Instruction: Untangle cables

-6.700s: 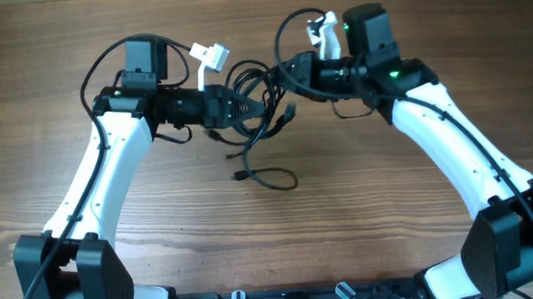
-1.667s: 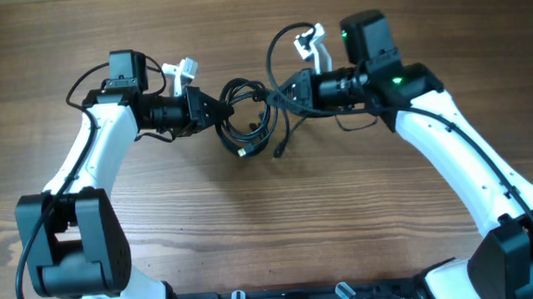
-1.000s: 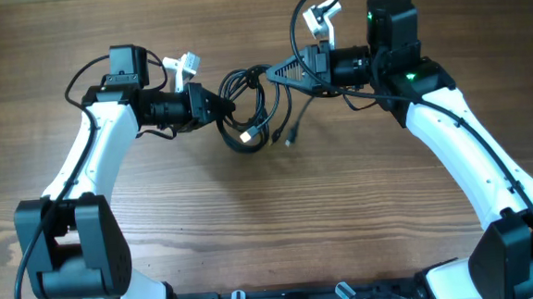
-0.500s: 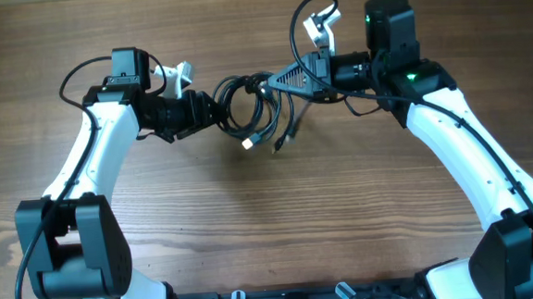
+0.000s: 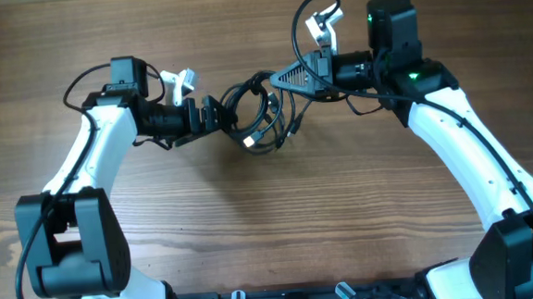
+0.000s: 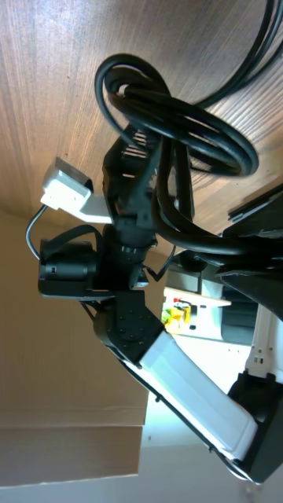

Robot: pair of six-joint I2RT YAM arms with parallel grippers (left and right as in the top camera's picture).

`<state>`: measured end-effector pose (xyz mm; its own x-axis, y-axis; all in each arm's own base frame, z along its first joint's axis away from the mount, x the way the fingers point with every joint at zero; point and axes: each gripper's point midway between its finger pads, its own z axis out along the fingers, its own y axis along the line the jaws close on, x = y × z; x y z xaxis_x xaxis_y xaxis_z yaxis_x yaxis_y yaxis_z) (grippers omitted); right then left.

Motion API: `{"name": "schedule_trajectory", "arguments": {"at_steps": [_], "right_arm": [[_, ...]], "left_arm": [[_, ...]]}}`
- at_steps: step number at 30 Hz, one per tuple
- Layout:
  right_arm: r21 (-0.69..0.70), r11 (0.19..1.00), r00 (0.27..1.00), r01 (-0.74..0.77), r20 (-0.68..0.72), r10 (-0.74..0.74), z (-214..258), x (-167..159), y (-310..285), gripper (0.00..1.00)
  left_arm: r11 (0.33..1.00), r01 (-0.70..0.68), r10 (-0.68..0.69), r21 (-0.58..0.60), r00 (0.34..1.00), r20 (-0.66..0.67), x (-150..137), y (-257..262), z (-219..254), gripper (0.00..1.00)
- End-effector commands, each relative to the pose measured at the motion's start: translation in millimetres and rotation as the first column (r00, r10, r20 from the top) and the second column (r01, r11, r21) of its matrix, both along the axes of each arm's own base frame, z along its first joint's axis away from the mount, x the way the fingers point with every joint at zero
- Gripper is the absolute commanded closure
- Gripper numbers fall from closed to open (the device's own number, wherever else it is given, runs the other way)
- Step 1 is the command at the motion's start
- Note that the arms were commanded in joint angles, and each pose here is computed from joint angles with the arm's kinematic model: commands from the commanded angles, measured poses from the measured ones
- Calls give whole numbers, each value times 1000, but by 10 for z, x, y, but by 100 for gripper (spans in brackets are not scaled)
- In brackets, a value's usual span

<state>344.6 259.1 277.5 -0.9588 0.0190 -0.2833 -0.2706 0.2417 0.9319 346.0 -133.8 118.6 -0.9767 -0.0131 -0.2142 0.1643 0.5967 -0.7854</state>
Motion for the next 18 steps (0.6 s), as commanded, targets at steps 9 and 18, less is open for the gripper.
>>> {"name": "schedule_trajectory", "arguments": {"at_steps": [9,18], "right_arm": [[48,998,993,-43,112,37,384,-92,-25,96],[33,999,994,-24,107,20,347,-65,-34,96]], "left_arm": [[992,109,-102,-67,989,111,-86,-12,49,0],[996,-45,50,76,997,-54,-16,169,-186,0]]}}
